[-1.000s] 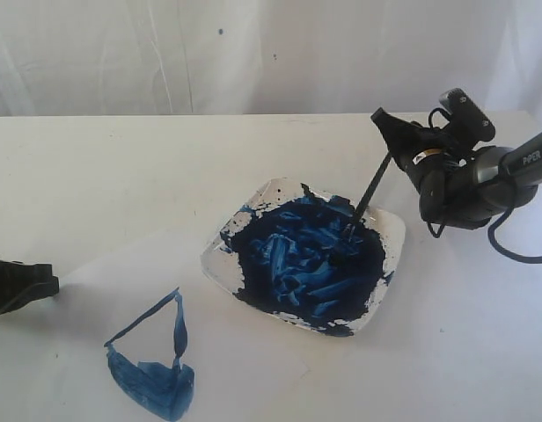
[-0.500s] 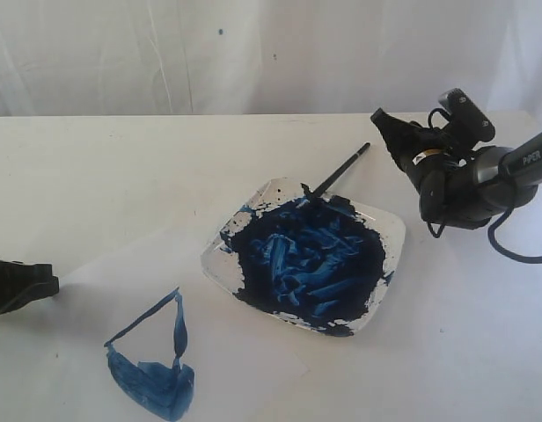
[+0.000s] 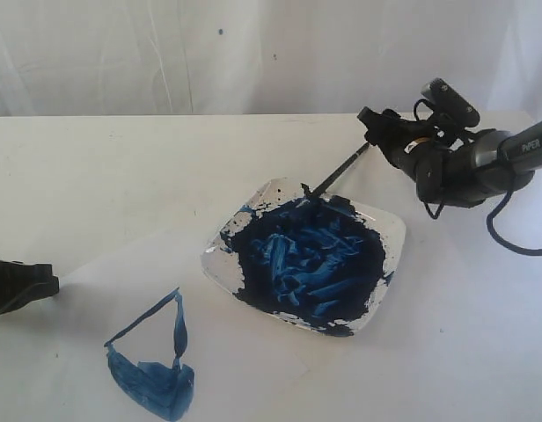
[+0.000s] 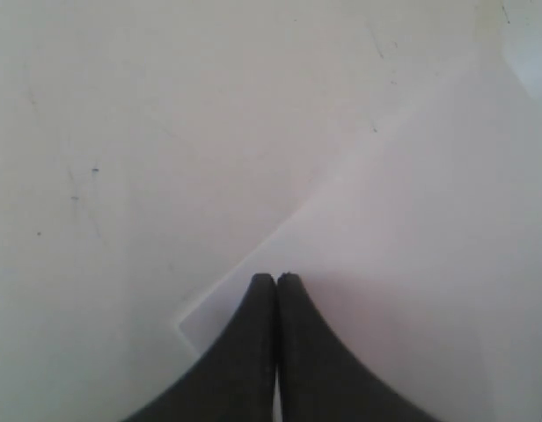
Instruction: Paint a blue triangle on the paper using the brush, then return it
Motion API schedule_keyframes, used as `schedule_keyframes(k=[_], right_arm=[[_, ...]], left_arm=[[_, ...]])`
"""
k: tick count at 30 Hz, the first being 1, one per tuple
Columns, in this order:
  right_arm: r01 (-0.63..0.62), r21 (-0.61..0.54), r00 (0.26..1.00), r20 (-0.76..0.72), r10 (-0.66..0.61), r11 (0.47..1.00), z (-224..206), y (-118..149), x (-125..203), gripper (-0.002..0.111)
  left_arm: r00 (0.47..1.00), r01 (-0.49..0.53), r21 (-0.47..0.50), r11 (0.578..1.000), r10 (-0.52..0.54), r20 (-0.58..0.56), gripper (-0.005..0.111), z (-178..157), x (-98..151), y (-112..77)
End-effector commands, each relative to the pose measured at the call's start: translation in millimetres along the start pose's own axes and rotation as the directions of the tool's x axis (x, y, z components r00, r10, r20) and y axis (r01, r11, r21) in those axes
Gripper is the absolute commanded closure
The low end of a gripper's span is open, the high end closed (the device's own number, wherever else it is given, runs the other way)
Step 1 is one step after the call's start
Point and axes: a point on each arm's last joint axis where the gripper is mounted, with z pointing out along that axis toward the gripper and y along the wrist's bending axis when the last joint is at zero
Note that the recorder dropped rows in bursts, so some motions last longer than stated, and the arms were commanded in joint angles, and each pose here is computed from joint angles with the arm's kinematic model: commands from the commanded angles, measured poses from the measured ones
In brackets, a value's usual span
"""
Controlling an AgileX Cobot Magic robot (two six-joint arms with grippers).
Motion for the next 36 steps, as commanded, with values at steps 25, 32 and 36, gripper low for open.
schedule_keyframes(k=[25, 32, 36], right_arm=[[-0.264, 0.068, 0.785, -0.565, 0.255, 0.962, 59.9, -27.5, -45.2, 0.056], [-0.28, 0.048, 0.76, -0.6, 0.252, 0.959, 75.5, -31.9, -34.4, 0.056], [-0.317, 0.041, 0.725, -0.633, 0.27, 0.947, 78.1, -31.1, -28.7, 0.056]], left_arm=[[0.998, -0.01, -0.115, 0.993, 0.002, -0.067, 0.107, 0.7, 8.2, 11.5], [0.998, -0.01, -0.115, 0.993, 0.002, -0.067, 0.107, 0.7, 8.2, 11.5], [0.998, -0.01, -0.115, 0.993, 0.002, -0.067, 0.107, 0.7, 8.2, 11.5]])
